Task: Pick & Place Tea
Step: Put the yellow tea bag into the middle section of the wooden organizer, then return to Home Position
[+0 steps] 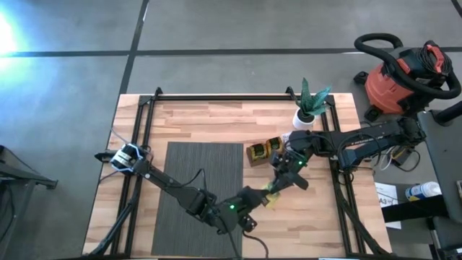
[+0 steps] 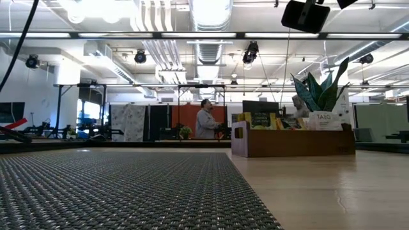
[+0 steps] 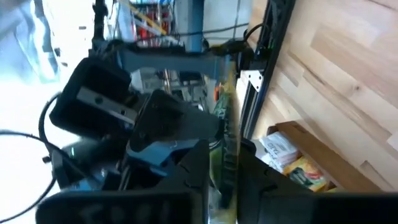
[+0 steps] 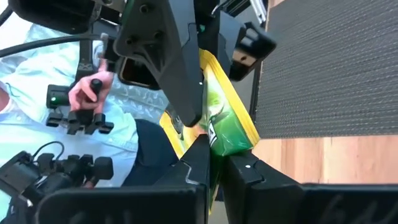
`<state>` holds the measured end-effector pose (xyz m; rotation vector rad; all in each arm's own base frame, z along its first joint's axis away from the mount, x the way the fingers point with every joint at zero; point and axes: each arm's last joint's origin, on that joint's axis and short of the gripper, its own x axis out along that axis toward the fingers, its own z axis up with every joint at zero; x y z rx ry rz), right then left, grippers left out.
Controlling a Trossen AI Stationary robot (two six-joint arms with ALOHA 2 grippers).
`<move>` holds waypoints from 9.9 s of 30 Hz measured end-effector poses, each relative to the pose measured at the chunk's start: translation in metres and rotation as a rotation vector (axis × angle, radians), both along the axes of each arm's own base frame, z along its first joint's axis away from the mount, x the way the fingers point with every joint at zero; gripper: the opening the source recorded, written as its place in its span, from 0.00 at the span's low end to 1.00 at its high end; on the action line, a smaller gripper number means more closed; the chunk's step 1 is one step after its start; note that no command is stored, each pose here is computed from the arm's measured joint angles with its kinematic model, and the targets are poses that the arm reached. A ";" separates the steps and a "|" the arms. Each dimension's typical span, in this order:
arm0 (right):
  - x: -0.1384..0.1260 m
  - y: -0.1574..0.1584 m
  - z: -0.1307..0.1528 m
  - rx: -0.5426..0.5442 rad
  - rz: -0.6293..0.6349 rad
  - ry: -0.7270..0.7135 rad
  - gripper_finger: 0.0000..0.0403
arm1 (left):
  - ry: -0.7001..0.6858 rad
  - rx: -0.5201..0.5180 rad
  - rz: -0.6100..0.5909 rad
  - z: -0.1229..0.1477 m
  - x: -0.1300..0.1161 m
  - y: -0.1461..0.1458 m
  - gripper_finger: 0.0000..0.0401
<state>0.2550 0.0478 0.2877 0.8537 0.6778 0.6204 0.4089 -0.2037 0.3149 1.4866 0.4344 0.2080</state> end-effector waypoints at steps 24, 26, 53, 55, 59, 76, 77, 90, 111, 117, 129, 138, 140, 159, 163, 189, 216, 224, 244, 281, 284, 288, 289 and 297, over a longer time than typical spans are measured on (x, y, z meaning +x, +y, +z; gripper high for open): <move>-0.019 -0.023 0.030 -0.273 -0.722 -0.182 0.03 | -0.934 -0.919 0.586 0.005 -0.025 -0.010 0.18; -0.026 -0.024 0.035 -0.305 -0.849 -0.201 0.03 | -0.986 -1.015 0.570 0.006 -0.023 -0.007 0.18; -0.081 0.046 0.000 -0.090 -1.541 -0.374 0.04 | -0.848 -1.921 0.285 0.052 0.014 0.125 0.18; -0.078 0.048 -0.004 -0.086 -1.540 -0.370 0.05 | -0.845 -1.938 0.266 0.054 0.015 0.130 0.18; -0.073 0.051 -0.009 -0.107 -1.533 -0.366 0.06 | -0.880 -1.949 0.264 0.055 0.018 0.145 0.18; -0.074 0.050 -0.008 -0.127 -1.603 -0.353 0.04 | -0.882 -1.944 0.328 0.047 0.019 0.159 0.18; -0.074 0.050 -0.008 -0.127 -1.603 -0.353 0.04 | -0.883 -1.946 0.328 0.047 0.019 0.159 0.18; -0.063 0.040 -0.008 -0.110 -1.529 -0.380 0.04 | -0.854 -2.030 0.277 0.047 0.025 0.174 0.18; -0.060 0.041 -0.015 -0.263 -1.408 -0.373 0.24 | -0.768 -1.901 0.259 0.045 0.026 0.176 0.00; -0.069 0.042 -0.015 -0.388 -1.244 -0.370 0.37 | -0.614 -1.768 0.403 0.034 0.016 0.177 0.00; -0.101 0.017 -0.025 -0.679 -0.796 0.058 0.44 | -0.236 -1.585 0.402 -0.002 0.009 0.149 0.00; -0.076 0.000 0.016 -0.847 -0.582 0.089 0.41 | -0.296 -1.607 0.411 -0.032 0.010 0.156 0.00; -0.066 -0.003 0.020 -0.884 -0.501 0.093 0.41 | -0.303 -1.604 0.404 -0.037 0.010 0.157 0.00; 0.016 -0.033 0.021 -1.179 -0.154 0.190 0.41 | -0.252 -1.479 0.396 -0.051 0.008 0.167 0.00; 0.019 -0.034 0.018 -1.153 -0.131 0.196 0.41 | -0.277 -1.448 0.441 -0.057 0.006 0.173 0.00; 0.031 -0.036 0.001 -1.161 -0.100 0.250 0.05 | -0.222 -1.417 0.379 -0.056 0.007 0.175 0.00; 0.034 -0.052 -0.029 -1.156 -0.049 0.312 0.02 | -0.236 -1.434 0.659 -0.065 -0.019 0.140 0.18; 0.034 -0.052 -0.046 -1.188 -0.014 0.269 0.02 | -0.324 -1.447 0.650 -0.046 -0.032 0.128 0.18; 0.037 -0.076 -0.072 -1.148 0.001 0.291 0.02 | -0.486 -1.404 0.649 -0.013 -0.061 0.114 0.18; 0.032 -0.081 -0.058 -1.092 -0.057 0.302 0.37 | -0.646 -1.357 0.577 0.048 -0.122 0.109 0.18; 0.025 -0.081 -0.044 -1.090 -0.070 0.289 0.38 | -0.654 -1.341 0.578 0.049 -0.123 0.110 0.18; 0.012 -0.079 -0.023 -1.021 -0.173 0.307 0.38 | -0.664 -1.346 0.572 0.053 -0.126 0.111 0.18; 0.008 -0.078 -0.015 -0.986 -0.221 0.317 0.38 | -0.663 -1.353 0.568 0.055 -0.128 0.112 0.18; -0.030 -0.074 0.046 -0.730 -0.523 0.305 0.38 | -0.671 -1.226 0.592 0.061 -0.139 0.120 0.18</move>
